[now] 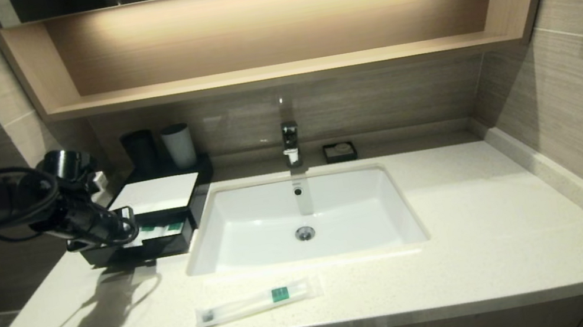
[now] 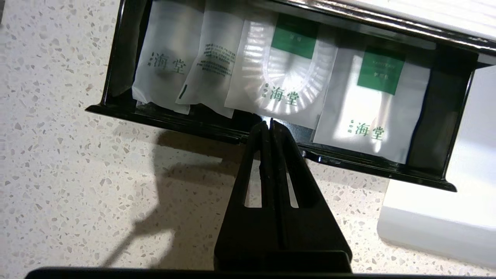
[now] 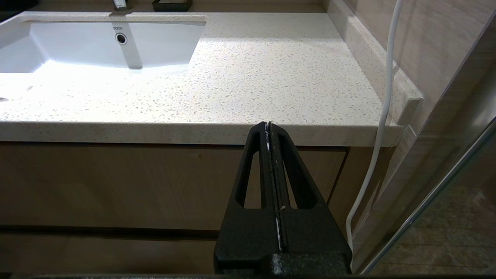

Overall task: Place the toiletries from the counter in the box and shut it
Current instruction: Open the drawer

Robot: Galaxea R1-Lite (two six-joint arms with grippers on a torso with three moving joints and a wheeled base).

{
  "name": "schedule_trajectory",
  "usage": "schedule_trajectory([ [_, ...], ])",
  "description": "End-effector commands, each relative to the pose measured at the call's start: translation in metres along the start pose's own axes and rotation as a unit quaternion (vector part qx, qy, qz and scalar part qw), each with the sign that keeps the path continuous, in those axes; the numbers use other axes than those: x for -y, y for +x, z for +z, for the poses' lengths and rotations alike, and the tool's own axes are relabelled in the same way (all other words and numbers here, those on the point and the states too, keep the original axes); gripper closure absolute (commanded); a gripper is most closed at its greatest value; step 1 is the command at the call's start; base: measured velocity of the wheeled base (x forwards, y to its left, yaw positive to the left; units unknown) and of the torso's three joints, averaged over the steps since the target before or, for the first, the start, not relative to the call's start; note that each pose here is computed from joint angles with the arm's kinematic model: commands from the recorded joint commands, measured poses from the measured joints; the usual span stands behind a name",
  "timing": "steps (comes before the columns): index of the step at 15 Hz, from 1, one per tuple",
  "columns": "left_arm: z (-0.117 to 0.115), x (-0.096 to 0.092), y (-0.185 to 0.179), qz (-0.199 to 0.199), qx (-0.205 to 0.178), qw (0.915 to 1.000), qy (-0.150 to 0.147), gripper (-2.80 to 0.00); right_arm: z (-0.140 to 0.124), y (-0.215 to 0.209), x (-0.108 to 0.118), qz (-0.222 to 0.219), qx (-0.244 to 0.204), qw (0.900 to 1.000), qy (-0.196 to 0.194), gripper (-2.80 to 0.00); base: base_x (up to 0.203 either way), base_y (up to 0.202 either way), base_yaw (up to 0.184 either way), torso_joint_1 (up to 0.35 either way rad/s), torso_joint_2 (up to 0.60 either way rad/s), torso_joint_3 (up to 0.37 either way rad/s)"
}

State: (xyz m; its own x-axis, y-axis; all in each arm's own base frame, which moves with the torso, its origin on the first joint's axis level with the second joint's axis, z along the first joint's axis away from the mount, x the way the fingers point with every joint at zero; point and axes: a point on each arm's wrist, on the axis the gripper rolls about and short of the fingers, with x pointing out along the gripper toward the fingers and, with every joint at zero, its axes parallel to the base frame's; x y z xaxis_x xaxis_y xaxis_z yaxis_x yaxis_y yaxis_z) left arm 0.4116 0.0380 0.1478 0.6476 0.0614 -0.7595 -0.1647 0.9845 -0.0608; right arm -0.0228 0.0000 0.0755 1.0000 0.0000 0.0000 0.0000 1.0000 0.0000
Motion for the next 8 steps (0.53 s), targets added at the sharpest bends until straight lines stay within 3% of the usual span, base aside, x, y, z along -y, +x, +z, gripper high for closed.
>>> schedule_trajectory([
  [1, 0.003, 0.001, -0.002, -0.001, 0.006, 1.0000, 0.000, 0.00, 0.000, 0.000, 0.000, 0.000, 0.000, 1.000, 0.000, 0.00, 0.000, 0.000, 0.000, 0.000, 0.00, 0.000],
  [8, 0.010, 0.005, 0.014, -0.004, -0.005, 1.0000, 0.001, 0.00, 0.000, 0.000, 0.000, 0.000, 0.000, 1.000, 0.000, 0.00, 0.000, 0.000, 0.000, 0.000, 0.00, 0.000],
])
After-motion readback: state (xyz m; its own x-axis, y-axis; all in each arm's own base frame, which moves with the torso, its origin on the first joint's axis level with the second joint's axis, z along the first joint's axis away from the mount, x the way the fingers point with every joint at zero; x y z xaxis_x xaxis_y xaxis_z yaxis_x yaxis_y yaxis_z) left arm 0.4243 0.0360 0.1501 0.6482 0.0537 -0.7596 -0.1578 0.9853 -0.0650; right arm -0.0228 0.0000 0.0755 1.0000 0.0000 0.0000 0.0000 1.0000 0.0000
